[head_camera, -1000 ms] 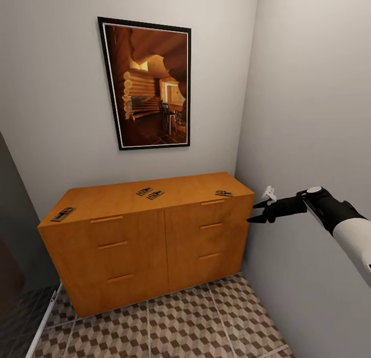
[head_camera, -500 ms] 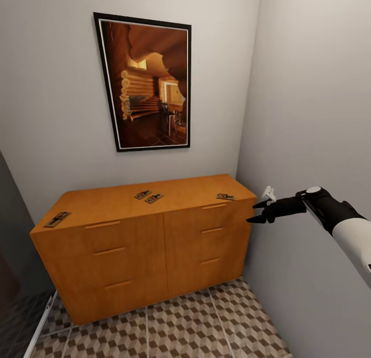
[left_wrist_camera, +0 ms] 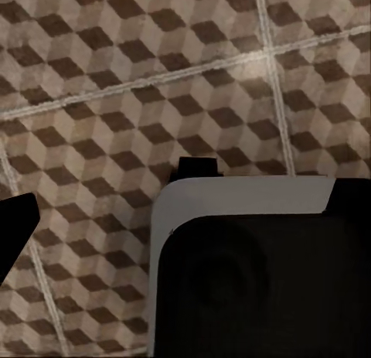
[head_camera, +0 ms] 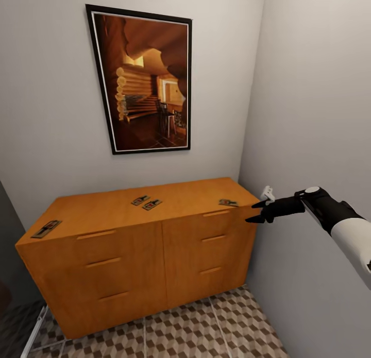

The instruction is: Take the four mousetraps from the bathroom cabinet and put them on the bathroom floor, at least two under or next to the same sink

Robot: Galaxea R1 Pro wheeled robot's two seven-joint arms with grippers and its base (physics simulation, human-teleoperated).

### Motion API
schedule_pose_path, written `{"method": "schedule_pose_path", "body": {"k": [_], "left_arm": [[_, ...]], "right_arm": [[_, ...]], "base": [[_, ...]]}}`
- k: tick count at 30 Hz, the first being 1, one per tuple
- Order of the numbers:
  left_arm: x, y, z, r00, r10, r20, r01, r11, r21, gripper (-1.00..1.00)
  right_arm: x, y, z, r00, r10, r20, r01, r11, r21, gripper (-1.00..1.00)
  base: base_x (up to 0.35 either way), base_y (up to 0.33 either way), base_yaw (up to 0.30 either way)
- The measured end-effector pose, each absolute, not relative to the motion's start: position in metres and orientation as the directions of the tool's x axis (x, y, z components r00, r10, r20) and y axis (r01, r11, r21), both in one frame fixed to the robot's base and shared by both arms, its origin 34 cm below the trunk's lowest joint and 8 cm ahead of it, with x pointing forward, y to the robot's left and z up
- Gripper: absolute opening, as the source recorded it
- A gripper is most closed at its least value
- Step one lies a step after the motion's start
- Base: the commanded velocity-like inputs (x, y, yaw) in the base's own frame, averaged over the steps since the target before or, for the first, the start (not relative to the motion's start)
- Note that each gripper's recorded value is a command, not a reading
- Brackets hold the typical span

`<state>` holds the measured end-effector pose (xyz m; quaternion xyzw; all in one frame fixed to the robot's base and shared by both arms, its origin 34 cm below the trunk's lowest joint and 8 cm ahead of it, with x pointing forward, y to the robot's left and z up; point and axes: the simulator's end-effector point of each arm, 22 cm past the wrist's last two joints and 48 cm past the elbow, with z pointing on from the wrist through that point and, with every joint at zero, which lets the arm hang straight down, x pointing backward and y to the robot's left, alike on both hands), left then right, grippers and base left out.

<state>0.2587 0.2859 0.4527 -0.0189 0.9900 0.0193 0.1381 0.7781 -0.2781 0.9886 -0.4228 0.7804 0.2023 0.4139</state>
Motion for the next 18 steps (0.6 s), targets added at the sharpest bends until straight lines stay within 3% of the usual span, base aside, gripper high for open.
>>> {"method": "schedule_pose_path", "body": {"k": [18], "left_arm": [[0.188, 0.299, 0.441, -0.991, -0.034, -0.128, -0.041, 0.998, 0.056, 1.0]], "right_arm": [[0.778, -0.276, 0.989, -0.298, -0.493, -0.818, -0.829, 0.558, -0.035, 1.0]], "base": [[0.131, 0.0, 0.0]]}}
